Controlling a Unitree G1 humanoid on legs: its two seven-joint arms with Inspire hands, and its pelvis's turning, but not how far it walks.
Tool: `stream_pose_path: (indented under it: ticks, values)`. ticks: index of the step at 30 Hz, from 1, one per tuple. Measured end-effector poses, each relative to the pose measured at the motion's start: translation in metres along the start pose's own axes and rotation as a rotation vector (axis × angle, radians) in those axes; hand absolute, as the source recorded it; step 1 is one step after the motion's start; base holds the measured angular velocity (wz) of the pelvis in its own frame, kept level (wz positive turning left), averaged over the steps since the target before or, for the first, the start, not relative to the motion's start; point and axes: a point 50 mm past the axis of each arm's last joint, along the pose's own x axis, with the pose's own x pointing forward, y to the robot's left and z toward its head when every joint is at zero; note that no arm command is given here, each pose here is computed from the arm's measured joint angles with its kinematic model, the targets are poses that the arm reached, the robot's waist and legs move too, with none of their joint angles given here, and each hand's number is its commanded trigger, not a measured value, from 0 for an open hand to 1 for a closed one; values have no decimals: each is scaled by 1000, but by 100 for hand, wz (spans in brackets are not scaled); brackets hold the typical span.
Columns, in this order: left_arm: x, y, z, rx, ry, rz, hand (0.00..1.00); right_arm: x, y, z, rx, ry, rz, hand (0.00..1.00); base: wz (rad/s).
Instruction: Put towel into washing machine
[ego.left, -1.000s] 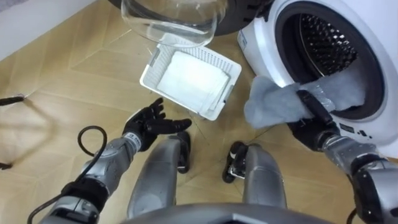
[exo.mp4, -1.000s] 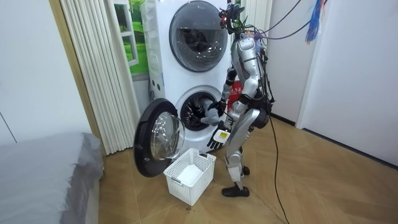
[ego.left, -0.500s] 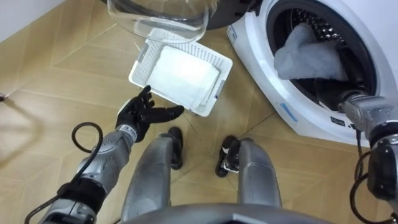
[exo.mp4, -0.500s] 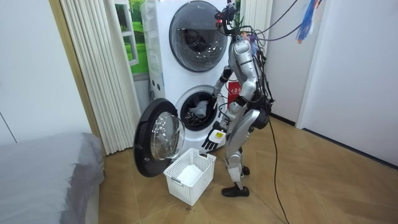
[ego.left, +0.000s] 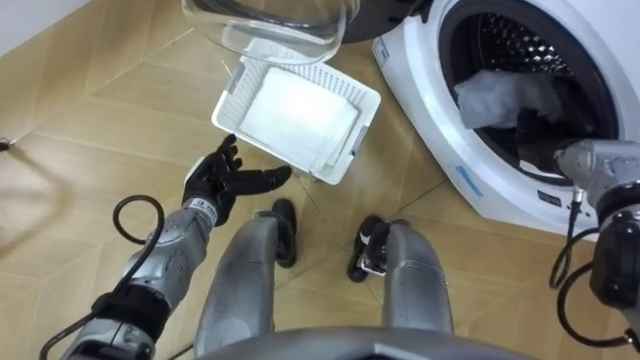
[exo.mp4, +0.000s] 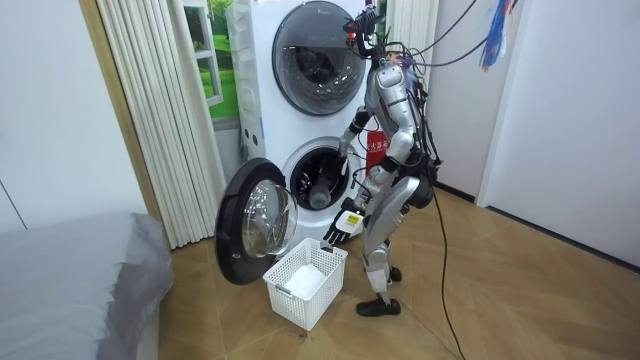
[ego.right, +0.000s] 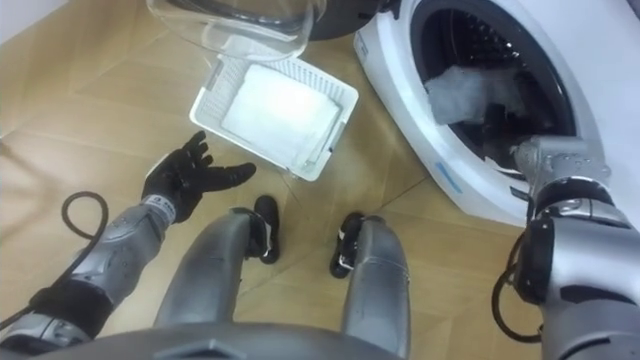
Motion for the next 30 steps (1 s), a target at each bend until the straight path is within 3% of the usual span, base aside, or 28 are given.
stream_pose_path:
  ticks: [6,18,24,30]
  values:
    - [2,-1,4,32,-23,-1,0,-1,1,6,69,-34,-23,0,6]
    - [6,2,9,63,-29,29,0,3,-25,8,124,-74,-92,0,4]
    - [2,16,-4,122,5,72,0,8,-58,6,128,-99,-109,0,-4]
    - [-13,46,-35,141,99,159,0,12,-112,6,-1,-131,-99,0,-4]
